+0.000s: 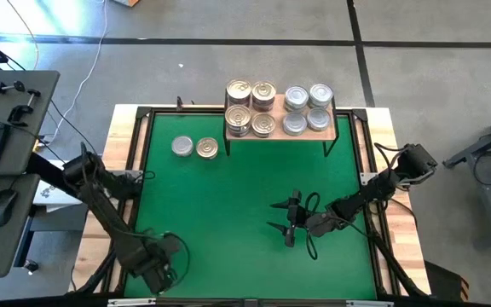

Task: Stack canned seafood by type on shelf
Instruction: Stack the green tuna can on top of the bottom right green tuna can on the shelf

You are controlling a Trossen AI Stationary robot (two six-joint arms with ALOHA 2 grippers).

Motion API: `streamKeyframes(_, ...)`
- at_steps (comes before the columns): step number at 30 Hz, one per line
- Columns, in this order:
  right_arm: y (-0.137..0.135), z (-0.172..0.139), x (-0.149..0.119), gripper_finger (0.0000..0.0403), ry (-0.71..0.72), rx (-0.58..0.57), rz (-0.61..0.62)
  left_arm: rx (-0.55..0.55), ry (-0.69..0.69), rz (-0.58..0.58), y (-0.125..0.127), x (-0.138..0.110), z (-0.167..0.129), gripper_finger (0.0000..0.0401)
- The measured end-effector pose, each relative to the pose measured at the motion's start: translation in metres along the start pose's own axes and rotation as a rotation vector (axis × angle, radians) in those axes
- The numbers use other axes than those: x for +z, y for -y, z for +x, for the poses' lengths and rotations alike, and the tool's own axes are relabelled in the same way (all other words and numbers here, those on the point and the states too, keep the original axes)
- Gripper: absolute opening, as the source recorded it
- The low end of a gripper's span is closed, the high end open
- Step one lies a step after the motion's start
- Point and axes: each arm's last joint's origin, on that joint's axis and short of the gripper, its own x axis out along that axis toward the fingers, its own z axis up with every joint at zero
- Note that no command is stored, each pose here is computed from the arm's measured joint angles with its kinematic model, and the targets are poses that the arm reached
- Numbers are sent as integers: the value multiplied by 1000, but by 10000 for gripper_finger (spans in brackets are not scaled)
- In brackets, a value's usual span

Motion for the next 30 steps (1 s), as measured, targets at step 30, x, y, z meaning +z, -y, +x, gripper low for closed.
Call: streamKeyframes(30,0,0,2,265,13,3,15,-205,894,329,17,112,-1,0)
